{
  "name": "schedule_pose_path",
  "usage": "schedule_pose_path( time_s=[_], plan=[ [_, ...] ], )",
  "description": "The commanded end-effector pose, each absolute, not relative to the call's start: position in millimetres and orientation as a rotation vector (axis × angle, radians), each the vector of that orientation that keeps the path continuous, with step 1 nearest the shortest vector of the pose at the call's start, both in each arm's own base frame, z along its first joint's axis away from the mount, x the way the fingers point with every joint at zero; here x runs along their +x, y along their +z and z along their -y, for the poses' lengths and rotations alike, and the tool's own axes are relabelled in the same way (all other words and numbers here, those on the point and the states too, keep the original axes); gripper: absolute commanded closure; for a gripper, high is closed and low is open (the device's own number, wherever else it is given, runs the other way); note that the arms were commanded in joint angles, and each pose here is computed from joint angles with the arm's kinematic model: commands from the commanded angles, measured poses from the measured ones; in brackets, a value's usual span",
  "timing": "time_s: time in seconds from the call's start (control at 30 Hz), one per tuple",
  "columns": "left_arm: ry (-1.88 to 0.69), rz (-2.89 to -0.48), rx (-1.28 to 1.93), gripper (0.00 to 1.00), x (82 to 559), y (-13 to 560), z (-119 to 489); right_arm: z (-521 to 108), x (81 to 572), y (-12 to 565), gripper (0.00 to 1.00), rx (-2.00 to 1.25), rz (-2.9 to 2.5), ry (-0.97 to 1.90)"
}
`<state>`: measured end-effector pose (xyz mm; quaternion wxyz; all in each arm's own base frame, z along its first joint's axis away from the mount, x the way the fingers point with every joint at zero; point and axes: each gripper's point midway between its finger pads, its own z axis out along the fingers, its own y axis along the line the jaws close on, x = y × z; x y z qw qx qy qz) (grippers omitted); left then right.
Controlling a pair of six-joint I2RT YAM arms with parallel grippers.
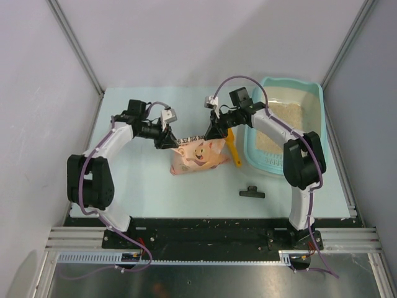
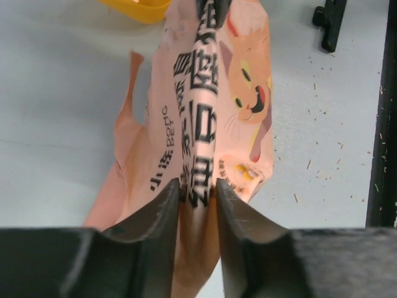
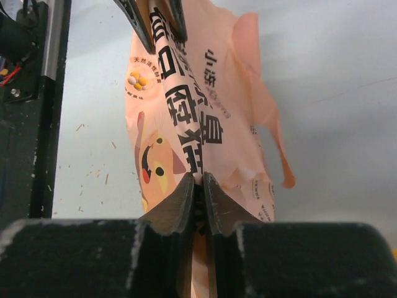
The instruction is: Fill the litter box with clean litter
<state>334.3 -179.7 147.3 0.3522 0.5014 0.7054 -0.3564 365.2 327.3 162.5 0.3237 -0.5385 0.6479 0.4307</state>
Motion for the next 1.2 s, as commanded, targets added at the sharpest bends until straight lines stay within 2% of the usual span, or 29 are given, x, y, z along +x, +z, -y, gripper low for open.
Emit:
schedule_pose_path(
  time_s=[0.0,0.1,0.27,0.53,0.63,0.73,0.77,0.83,0.87,0.9,1.0,1.03,1.07,1.13,1.17],
  plan=[
    [-0.921,-1.805,1.282,0.57,323,188,186,-316,373,182,1.00,-1.339,-1.708,1.176],
    [-0.818,-1.602,1.449,0.46,319,209,218,-319,366,181,1.00,-1.343,-1.708,1.198],
    [-0.694,-1.443,1.490,0.36,332,211,239,-318,372,174,1.00,-1.321,-1.773,1.157],
    [-0.683,-1.489,1.506,0.41,357,174,262,-316,360,170,1.00,-1.372,-1.761,1.187],
    [-0.749,-1.544,1.465,0.46,360,170,268,-317,358,176,1.00,-1.326,-1.770,1.227],
    [-0.827,-1.553,1.462,0.61,349,163,271,-322,354,177,1.00,-1.308,-1.771,1.244],
    [-0.834,-1.560,1.461,0.72,346,160,270,-322,356,176,1.00,-1.302,-1.772,1.242],
    [-0.849,-1.592,1.452,0.85,340,155,266,-319,366,179,1.00,-1.259,-1.781,1.232],
    [-0.854,-1.588,1.443,0.97,336,160,263,-318,369,182,1.00,-1.240,-1.779,1.237],
    [-0.868,-1.608,1.425,1.00,334,158,259,-315,369,188,0.92,-1.234,-1.771,1.248],
    [-0.927,-1.653,1.373,1.00,328,161,258,-296,390,213,0.53,-1.212,-1.720,1.184],
    [-0.948,-1.661,1.362,1.00,326,162,260,-292,402,235,0.48,-1.187,-1.688,1.159],
    [-0.965,-1.670,1.347,1.00,327,165,261,-280,414,247,0.38,-1.156,-1.675,1.129],
    [-1.015,-1.719,1.303,1.00,328,164,265,-272,422,270,0.31,-1.204,-1.577,1.043],
    [-1.027,-1.718,1.296,1.00,330,167,267,-269,415,264,0.27,-1.252,-1.582,1.020]
  ],
)
